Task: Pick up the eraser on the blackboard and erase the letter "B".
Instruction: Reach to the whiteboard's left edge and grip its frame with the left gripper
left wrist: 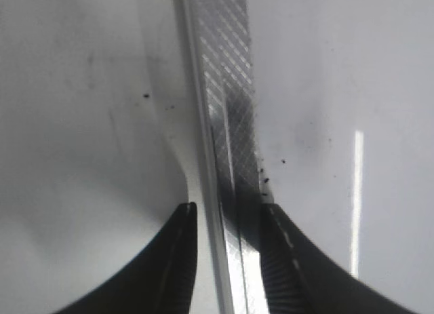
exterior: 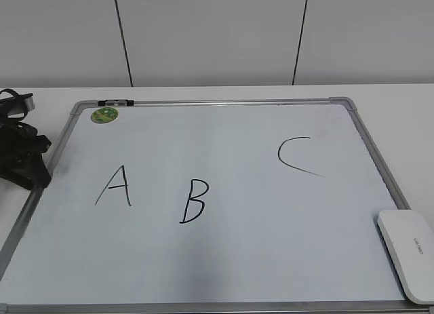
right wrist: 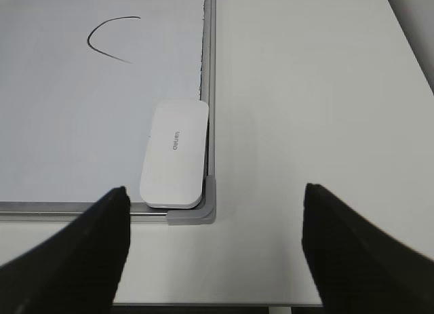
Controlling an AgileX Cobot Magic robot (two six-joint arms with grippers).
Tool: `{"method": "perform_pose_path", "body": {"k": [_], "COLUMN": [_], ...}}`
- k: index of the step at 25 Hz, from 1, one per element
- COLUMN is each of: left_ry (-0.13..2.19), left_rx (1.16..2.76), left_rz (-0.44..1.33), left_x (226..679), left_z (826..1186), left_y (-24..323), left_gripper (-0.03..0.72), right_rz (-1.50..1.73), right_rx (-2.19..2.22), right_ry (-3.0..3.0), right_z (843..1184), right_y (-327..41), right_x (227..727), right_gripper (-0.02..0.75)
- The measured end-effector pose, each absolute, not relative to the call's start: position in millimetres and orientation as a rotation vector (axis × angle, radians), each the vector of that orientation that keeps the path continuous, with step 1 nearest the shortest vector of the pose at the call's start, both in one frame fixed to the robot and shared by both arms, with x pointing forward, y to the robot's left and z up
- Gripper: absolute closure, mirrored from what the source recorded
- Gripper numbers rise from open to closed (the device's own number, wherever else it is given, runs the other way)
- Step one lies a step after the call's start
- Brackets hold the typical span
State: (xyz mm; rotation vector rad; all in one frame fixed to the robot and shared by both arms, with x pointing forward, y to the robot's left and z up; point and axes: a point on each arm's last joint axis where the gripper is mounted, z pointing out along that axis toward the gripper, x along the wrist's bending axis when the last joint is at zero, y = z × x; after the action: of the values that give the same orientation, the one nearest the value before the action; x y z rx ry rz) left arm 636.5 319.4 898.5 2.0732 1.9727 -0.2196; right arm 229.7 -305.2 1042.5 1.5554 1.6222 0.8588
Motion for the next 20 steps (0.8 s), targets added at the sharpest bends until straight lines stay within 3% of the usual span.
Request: {"method": "perform_pose_path", "body": {"k": [6,11,20], "left_ry": [1.981,1.984,1.989], "left_rx": [2.053,2.041,2.033], "left_rz": [-0.238,-0.258,-0.266], "left_x": [636.9,637.8,638.0], "left_z": [895.7,895.5,895.5], "left_y": [319.1,318.8,320.5], "left_gripper": [0.486,0.577,0.649], "right_rz": [0.859,0.859,0.859], "right_rx": [1.555,1.555,1.555], "right_ry": [1.622,1.622,1.622], "right_z": [1042.5,1042.5,1042.5], "right_y": [-305.2,-305.2,-305.2], "right_x": [229.7,229.7,229.7], "right_gripper": [0.151,0.151,0.151]}}
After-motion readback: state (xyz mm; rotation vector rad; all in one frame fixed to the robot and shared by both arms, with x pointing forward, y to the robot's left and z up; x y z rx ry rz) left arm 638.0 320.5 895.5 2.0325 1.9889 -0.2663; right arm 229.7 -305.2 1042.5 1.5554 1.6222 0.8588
